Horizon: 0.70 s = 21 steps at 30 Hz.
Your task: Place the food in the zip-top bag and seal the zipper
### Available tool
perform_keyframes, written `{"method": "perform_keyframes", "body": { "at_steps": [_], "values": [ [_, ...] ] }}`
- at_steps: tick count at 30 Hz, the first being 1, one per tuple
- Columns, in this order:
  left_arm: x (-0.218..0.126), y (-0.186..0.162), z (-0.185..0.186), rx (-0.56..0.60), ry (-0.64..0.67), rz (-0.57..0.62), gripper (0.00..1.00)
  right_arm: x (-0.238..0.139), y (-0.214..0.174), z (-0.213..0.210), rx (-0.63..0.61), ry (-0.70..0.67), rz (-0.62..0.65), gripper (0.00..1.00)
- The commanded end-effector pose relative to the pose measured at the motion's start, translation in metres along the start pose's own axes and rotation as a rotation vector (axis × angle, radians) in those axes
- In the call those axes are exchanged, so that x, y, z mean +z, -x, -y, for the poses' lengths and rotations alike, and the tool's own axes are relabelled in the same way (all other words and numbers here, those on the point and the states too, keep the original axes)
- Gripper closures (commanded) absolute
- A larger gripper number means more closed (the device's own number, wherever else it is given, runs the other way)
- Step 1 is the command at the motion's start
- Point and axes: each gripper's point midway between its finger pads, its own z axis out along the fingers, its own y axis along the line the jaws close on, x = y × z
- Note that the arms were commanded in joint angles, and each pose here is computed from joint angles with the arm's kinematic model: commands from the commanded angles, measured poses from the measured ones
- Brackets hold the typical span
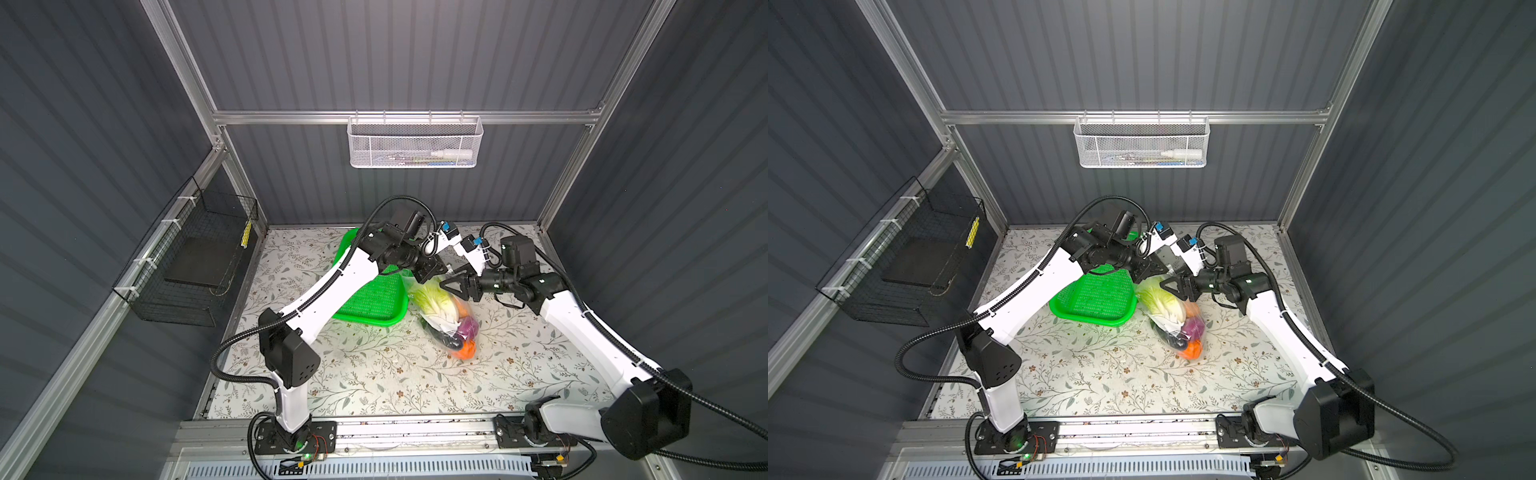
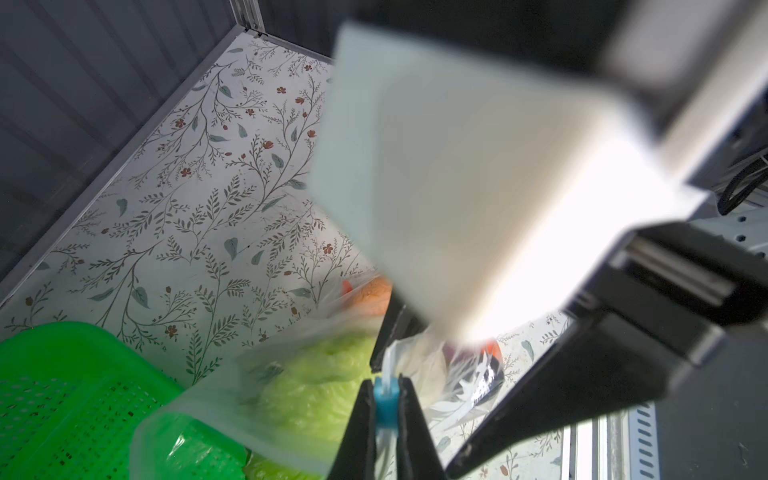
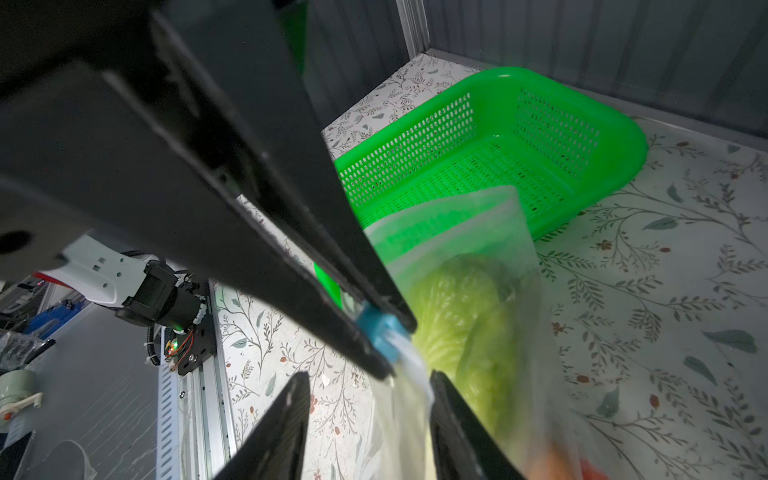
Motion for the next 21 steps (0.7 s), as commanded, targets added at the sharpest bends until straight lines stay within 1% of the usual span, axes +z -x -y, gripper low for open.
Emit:
{"method": "perform_keyframes", "body": {
  "at_steps": [1, 2, 4, 7, 10, 12, 14, 17, 20, 21],
  "values": [
    [-0.023, 0.024, 0.016, 0.018, -0.02, 0.072, 0.97, -0.002, 0.027, -0.002, -0.043, -0.014, 0.063, 0.86],
    [-0.025, 0.025, 0.017, 0.02, -0.019, 0.076, 0.97, -0.004, 0.032, -0.003, -0.049, -0.016, 0.076, 1.0],
    [-0.029, 0.031, 0.019, 0.026, -0.009, 0.087, 0.97, -0.012, 0.042, -0.01, -0.082, -0.021, 0.103, 1.0],
    [-0.039, 0.04, 0.023, 0.041, 0.011, 0.11, 0.97, -0.028, 0.052, -0.023, -0.167, -0.03, 0.132, 1.0],
    [-0.048, 0.051, 0.032, 0.041, 0.016, 0.134, 0.97, -0.036, 0.049, -0.033, -0.217, -0.013, 0.117, 1.0],
    [-0.051, 0.052, 0.036, 0.022, 0.023, 0.129, 0.97, -0.035, 0.039, -0.034, -0.21, 0.005, 0.086, 1.0],
    [-0.051, 0.048, 0.041, -0.006, 0.017, 0.112, 0.95, -0.034, 0.03, -0.034, -0.206, 0.037, 0.071, 1.0],
    [-0.047, 0.03, 0.042, -0.043, 0.018, 0.058, 0.91, -0.031, 0.022, -0.037, -0.213, 0.077, 0.067, 1.0],
    [-0.045, 0.017, 0.041, -0.016, 0.032, 0.038, 0.86, -0.031, 0.016, -0.039, -0.23, 0.093, 0.064, 1.0],
    [-0.043, 0.013, 0.041, 0.0, 0.032, 0.032, 0.82, -0.03, 0.014, -0.04, -0.235, 0.095, 0.055, 1.0]
  ]
}}
